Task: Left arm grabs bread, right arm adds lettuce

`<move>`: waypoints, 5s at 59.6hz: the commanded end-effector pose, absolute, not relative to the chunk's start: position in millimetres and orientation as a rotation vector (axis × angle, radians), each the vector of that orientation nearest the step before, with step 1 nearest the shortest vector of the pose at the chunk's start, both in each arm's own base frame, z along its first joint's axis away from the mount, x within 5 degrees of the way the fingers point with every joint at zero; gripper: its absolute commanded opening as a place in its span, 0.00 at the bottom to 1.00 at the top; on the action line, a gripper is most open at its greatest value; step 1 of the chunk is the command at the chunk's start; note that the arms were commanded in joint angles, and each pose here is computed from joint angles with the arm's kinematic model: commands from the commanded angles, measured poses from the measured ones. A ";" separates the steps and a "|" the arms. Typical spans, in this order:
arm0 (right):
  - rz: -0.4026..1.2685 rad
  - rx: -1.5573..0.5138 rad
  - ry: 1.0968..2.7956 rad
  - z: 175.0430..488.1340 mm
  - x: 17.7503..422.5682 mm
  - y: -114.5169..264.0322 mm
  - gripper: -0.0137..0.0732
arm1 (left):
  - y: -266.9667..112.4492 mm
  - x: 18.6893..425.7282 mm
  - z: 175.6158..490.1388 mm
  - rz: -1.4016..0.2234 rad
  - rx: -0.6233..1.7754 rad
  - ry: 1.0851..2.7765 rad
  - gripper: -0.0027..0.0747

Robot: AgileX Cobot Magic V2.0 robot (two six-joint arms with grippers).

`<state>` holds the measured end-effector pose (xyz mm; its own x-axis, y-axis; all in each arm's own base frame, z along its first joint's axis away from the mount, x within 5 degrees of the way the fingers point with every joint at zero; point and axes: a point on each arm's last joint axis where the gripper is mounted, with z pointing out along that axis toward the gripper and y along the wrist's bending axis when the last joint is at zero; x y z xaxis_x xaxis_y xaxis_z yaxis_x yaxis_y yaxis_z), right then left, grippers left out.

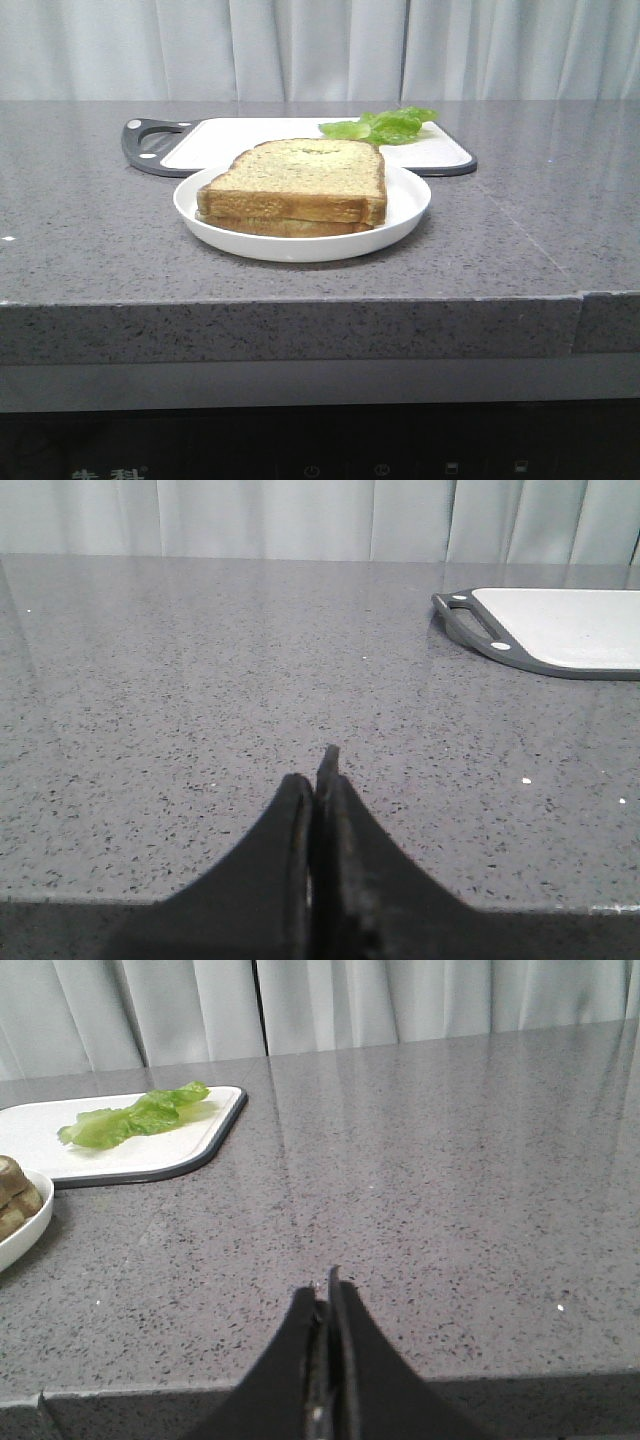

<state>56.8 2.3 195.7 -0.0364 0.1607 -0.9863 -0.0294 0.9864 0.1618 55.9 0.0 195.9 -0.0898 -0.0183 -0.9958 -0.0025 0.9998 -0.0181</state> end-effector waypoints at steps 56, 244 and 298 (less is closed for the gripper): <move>0.133 0.090 1.502 204.4 54.9 1.3 0.09 | -0.1 55.2 203.0 -0.027 -0.025 1.560 0.01; 0.095 0.052 1.638 332.4 77.7 2.4 0.74 | -224.7 292.0 295.2 -0.534 0.589 2.411 0.70; 0.095 0.052 1.638 332.4 77.7 2.4 0.74 | -214.3 296.3 299.9 -0.518 0.557 2.405 0.01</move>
